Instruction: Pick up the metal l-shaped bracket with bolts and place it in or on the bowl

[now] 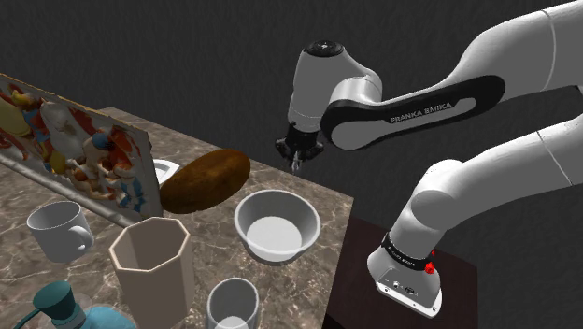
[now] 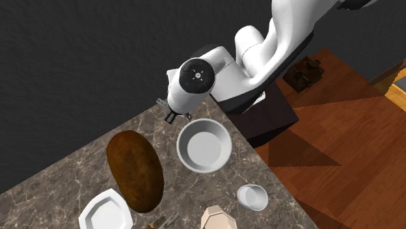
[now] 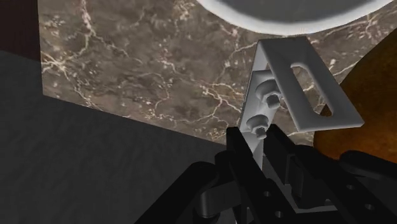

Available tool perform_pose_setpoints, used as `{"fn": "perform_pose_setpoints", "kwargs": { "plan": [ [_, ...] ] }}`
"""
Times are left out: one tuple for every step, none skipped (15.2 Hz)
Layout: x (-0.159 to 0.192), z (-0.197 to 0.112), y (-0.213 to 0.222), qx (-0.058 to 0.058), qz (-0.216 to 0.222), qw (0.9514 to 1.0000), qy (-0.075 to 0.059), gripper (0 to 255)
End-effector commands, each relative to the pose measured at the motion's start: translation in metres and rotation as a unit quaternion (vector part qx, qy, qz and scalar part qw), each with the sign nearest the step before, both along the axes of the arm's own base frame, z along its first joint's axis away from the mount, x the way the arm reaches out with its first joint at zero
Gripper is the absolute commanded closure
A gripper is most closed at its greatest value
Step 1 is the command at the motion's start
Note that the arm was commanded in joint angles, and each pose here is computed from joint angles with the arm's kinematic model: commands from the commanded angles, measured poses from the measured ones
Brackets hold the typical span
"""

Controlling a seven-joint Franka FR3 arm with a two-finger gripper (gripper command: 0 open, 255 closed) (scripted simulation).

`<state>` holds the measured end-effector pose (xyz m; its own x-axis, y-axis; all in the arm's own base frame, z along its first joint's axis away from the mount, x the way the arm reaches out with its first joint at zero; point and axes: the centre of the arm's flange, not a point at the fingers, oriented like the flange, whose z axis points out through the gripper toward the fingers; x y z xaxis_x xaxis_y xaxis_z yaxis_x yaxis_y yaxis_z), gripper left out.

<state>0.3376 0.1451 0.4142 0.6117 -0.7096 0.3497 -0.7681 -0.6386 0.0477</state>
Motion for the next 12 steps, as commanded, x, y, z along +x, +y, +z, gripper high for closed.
{"fn": "perform_pose_setpoints", "kwargs": {
  "plan": [
    [-0.010, -0.001, 0.021, 0.000, -0.001, 1.0000, 0.000, 255],
    [-0.015, -0.001, 0.033, 0.000, -0.001, 1.0000, 0.000, 255],
    [-0.021, -0.002, 0.045, 0.000, -0.001, 1.0000, 0.000, 255],
    [-0.027, -0.002, 0.057, 0.000, -0.001, 1.0000, 0.000, 255],
    [-0.033, -0.003, 0.069, 0.000, -0.001, 1.0000, 0.000, 255],
    [-0.038, -0.004, 0.081, 0.000, -0.001, 1.0000, 0.000, 255],
    [-0.044, -0.004, 0.092, 0.000, -0.001, 1.0000, 0.000, 255],
    [-0.050, -0.005, 0.104, 0.000, -0.001, 1.0000, 0.000, 255],
    [-0.055, -0.005, 0.116, 0.000, -0.001, 1.0000, 0.000, 255],
    [-0.061, -0.006, 0.128, 0.000, -0.001, 1.0000, 0.000, 255],
    [-0.070, -0.007, 0.147, 0.000, -0.001, 1.0000, 0.000, 255],
    [-0.070, -0.012, 0.147, 0.000, -0.001, 1.0000, 0.000, 255]
  ]
}}
